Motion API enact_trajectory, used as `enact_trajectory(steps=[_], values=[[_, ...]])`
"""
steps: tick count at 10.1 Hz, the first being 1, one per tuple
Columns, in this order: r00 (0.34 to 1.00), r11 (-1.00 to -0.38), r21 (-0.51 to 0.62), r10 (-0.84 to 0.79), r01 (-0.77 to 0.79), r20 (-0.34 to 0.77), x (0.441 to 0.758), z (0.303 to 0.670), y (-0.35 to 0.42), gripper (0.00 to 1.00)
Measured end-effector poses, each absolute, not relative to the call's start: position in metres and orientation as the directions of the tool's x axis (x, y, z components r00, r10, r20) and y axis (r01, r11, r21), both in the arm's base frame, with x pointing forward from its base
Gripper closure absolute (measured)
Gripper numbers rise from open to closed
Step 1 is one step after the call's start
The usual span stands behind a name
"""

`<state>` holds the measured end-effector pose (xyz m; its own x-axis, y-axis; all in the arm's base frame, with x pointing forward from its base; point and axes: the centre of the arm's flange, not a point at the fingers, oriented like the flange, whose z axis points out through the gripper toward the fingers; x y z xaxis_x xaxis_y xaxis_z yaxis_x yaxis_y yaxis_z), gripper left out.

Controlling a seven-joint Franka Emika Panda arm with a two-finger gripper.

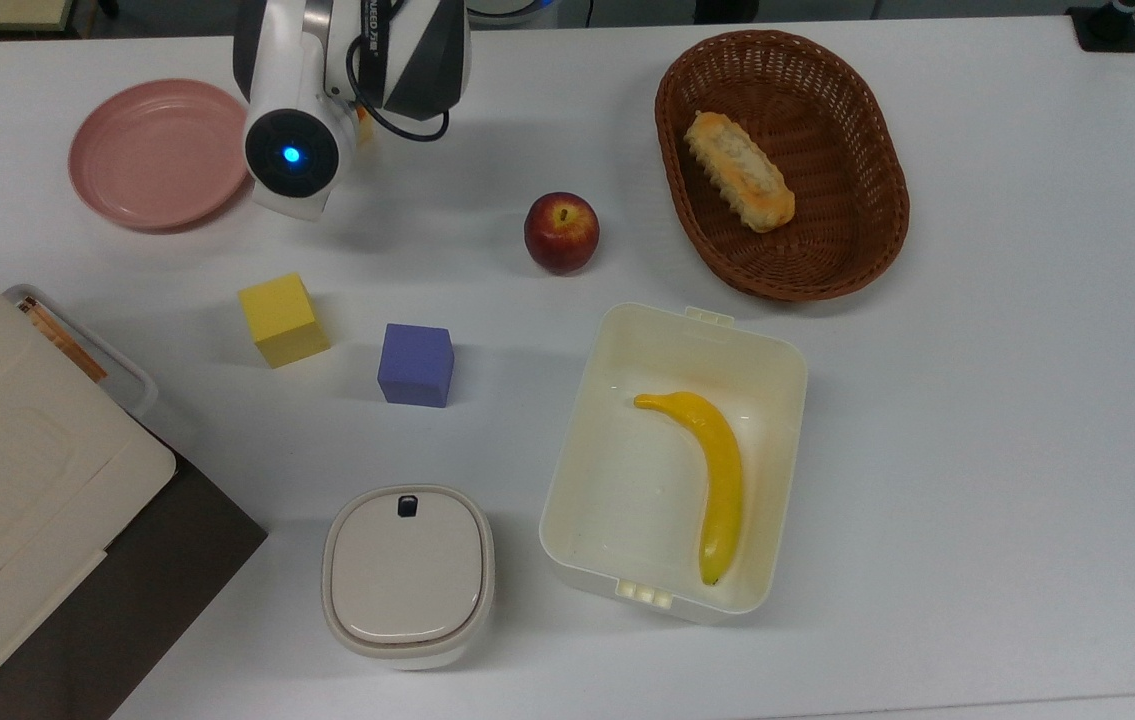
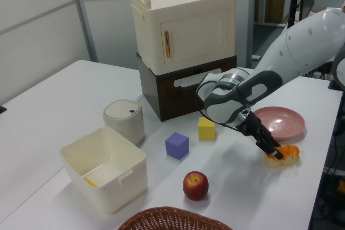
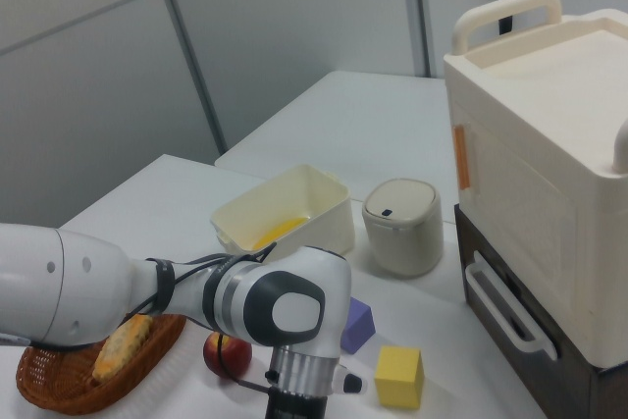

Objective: Put the bread in the basket
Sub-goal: 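Lift the held bread roll and carry it toward the wicker basket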

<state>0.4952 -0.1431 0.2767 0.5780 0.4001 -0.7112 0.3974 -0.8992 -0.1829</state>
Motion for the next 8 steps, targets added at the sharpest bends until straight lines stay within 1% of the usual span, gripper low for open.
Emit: enact_trajectory(steps=[1, 2, 3, 5, 6, 7, 8], values=[[0.583, -0.899, -0.176, 0.399, 0.402, -0.707, 0.499, 0.280, -0.142, 0.56], [0.595, -0.897, -0.164, 0.401, 0.411, -0.697, 0.506, 0.287, -0.139, 0.73], [0.605, -0.899, -0.149, 0.392, 0.412, -0.693, 0.516, 0.301, -0.134, 0.79], [0.612, -0.892, -0.134, 0.400, 0.433, -0.683, 0.540, 0.350, -0.113, 0.82], [0.606, -0.871, -0.133, 0.430, 0.472, -0.669, 0.554, 0.382, -0.081, 0.83], [0.628, -0.861, -0.122, 0.451, 0.494, -0.634, 0.564, 0.402, -0.042, 0.83], [0.666, -0.865, -0.116, 0.456, 0.489, -0.591, 0.570, 0.417, 0.008, 0.87]])
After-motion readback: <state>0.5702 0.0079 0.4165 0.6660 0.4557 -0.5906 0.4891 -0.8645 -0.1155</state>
